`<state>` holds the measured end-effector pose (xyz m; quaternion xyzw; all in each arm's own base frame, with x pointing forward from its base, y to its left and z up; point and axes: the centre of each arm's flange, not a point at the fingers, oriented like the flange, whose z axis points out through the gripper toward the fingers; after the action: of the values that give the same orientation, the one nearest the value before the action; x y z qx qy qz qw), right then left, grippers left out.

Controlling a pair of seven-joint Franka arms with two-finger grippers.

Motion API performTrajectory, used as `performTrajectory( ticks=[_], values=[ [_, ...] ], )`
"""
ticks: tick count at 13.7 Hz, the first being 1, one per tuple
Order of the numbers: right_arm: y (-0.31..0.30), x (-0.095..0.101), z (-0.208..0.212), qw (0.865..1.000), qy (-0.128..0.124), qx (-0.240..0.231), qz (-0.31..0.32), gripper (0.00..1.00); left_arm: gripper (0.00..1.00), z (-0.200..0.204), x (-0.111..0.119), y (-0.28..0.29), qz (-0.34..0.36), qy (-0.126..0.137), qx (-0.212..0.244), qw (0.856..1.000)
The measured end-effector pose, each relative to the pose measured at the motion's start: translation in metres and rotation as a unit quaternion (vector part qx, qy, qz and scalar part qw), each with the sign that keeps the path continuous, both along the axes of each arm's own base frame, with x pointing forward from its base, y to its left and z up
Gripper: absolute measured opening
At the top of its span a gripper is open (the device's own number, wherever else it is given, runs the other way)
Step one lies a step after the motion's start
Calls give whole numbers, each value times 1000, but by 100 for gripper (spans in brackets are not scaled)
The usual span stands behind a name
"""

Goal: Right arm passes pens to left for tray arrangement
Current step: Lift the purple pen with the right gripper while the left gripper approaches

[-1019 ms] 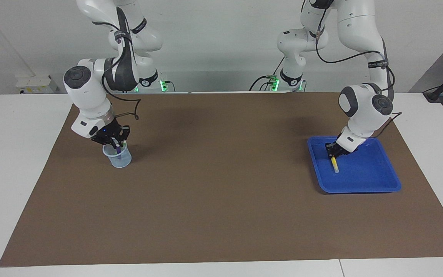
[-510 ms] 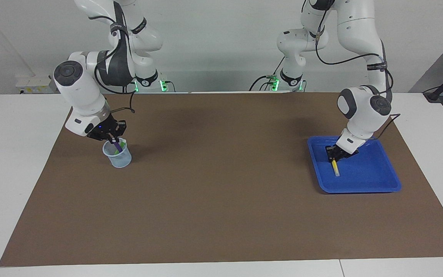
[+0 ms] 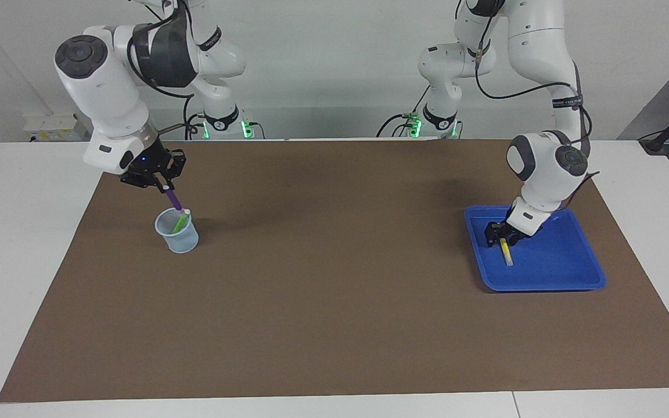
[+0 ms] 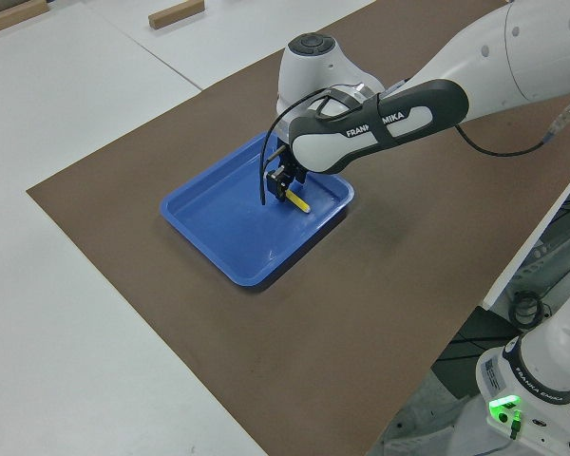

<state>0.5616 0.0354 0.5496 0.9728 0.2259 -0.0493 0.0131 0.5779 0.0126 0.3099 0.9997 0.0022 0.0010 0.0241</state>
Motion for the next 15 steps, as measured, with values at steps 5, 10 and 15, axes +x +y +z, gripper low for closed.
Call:
performTrajectory(
  ticks=[5,10,15],
  values=[
    [82,-9,5,998,-8,29,-47,18,80,56,22,-5,21,35,-41,998],
    [102,5,8,969,-24,159,-187,18,90,118,34,-21,136,64,-96,984],
    [168,-3,-16,921,-22,218,-321,18,90,155,32,-52,307,92,-179,930]
  ],
)
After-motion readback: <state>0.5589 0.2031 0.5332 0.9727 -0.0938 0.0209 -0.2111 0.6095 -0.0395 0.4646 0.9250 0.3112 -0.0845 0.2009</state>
